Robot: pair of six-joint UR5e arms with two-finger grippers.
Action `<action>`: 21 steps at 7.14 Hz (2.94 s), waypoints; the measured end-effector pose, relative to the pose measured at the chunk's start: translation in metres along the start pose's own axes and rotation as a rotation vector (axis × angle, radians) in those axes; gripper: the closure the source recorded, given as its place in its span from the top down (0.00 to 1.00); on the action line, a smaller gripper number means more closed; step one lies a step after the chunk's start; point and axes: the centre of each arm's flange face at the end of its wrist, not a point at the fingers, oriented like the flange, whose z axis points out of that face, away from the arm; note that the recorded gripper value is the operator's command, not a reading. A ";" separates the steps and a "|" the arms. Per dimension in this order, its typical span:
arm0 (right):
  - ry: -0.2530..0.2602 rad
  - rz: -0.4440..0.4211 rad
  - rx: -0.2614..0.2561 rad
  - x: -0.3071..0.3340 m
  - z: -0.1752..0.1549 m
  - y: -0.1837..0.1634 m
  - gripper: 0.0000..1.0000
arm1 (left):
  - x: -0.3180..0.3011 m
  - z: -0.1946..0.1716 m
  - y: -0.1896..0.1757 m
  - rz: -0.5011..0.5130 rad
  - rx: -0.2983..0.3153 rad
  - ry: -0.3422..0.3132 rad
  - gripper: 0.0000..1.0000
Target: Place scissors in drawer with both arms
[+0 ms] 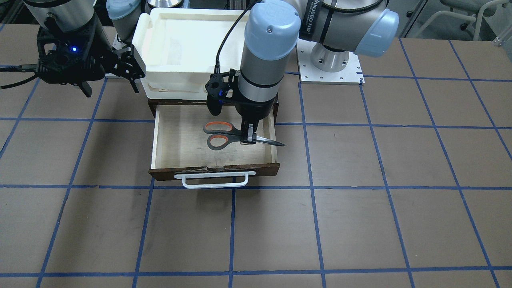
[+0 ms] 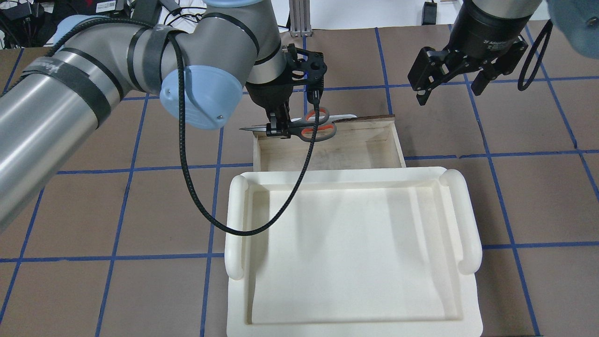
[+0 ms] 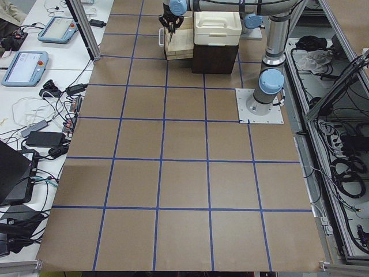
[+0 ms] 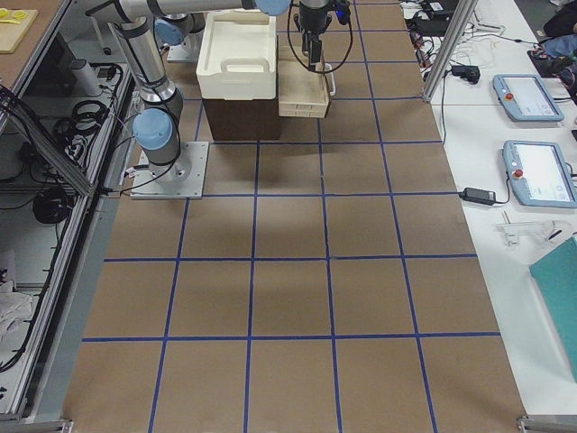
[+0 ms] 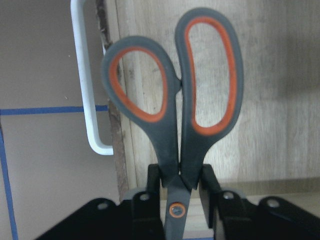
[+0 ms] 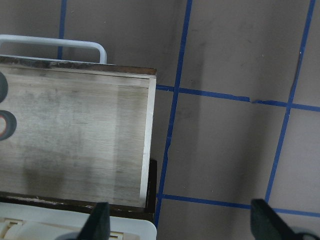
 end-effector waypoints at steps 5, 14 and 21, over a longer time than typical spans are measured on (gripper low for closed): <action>0.001 0.105 -0.015 0.000 0.004 -0.001 1.00 | 0.011 0.035 -0.037 -0.053 -0.008 0.020 0.02; 0.004 0.163 -0.002 0.000 0.003 -0.003 1.00 | 0.024 0.090 -0.059 -0.098 -0.054 0.086 0.10; 0.005 0.162 -0.002 0.000 0.003 -0.003 1.00 | 0.029 0.077 -0.055 -0.092 -0.030 0.043 1.00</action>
